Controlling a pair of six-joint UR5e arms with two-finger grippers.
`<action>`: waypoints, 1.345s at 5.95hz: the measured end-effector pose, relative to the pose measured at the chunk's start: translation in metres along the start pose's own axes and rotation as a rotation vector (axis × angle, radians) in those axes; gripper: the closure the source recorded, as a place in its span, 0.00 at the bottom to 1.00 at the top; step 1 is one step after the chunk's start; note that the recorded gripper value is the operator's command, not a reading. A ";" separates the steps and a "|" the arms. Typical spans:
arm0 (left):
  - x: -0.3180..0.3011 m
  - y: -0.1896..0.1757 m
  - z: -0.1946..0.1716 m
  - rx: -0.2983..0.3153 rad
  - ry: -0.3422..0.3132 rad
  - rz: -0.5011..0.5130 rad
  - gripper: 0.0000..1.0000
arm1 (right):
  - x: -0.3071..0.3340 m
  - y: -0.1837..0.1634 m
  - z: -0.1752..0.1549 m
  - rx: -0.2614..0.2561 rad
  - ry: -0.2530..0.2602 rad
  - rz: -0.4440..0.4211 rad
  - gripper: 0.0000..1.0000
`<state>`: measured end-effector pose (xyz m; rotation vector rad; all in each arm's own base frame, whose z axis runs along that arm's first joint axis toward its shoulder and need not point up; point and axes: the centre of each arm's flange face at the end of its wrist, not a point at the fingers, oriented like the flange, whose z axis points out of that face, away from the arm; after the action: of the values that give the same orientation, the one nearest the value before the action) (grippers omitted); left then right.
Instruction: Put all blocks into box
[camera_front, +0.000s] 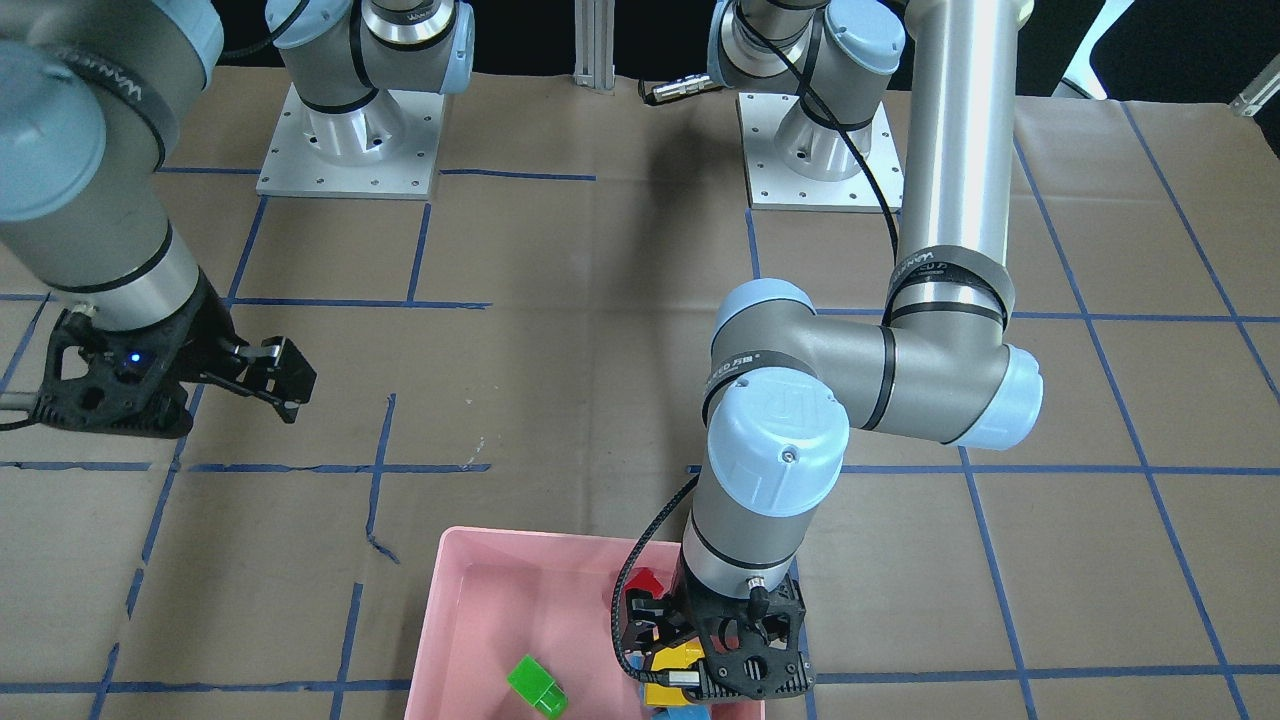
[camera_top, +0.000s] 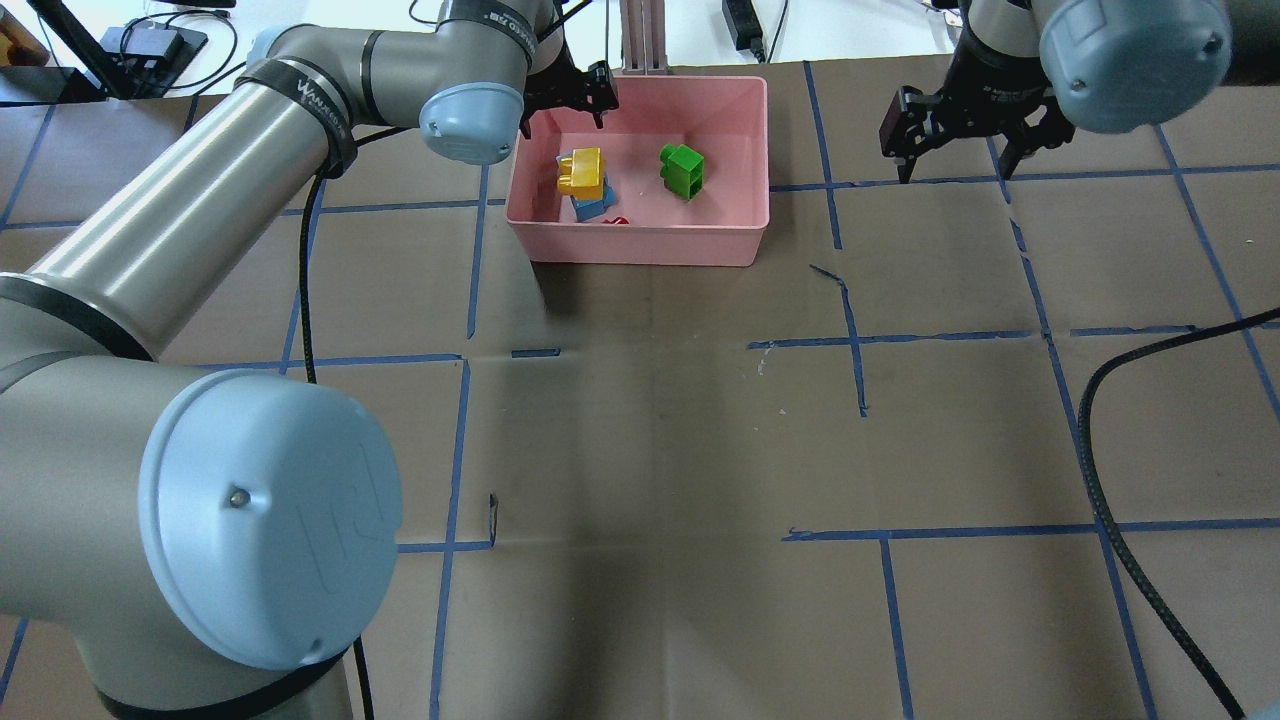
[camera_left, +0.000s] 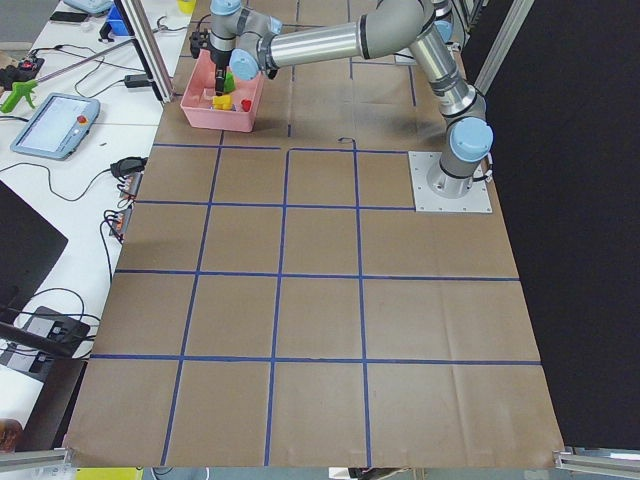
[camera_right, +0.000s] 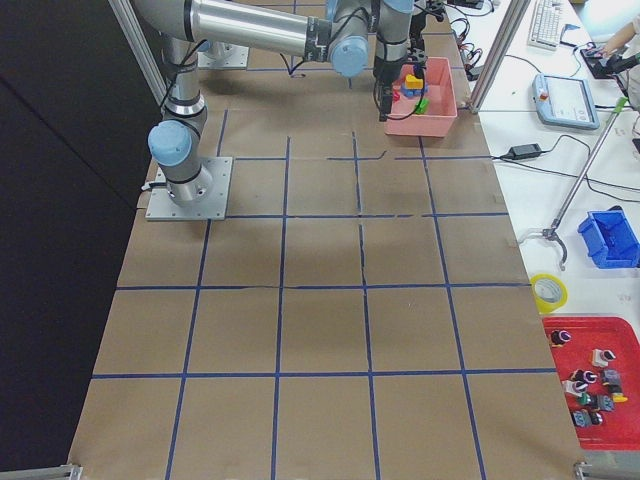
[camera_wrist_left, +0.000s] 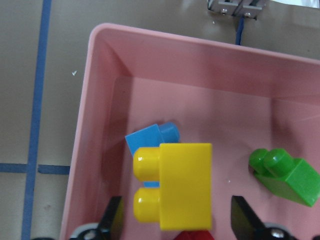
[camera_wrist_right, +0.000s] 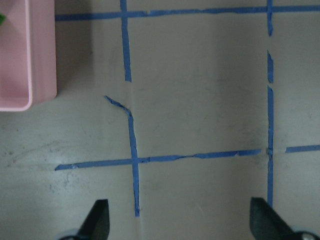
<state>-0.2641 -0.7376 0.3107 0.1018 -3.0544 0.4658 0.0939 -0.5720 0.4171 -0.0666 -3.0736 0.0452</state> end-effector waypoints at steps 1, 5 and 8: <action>-0.004 0.000 -0.018 0.001 -0.015 0.008 0.00 | -0.001 0.037 -0.011 0.009 0.002 -0.006 0.00; -0.056 0.038 -0.156 -0.219 -0.071 -0.006 0.00 | -0.083 0.111 -0.066 0.043 -0.010 -0.169 0.00; -0.067 0.092 -0.216 -0.324 -0.090 0.001 0.00 | -0.085 0.132 -0.071 -0.040 -0.035 -0.161 0.00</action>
<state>-0.1952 -0.5814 0.4856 0.1096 -3.1677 -0.0388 0.1893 -0.4418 0.4782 0.1816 -3.1029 -0.0232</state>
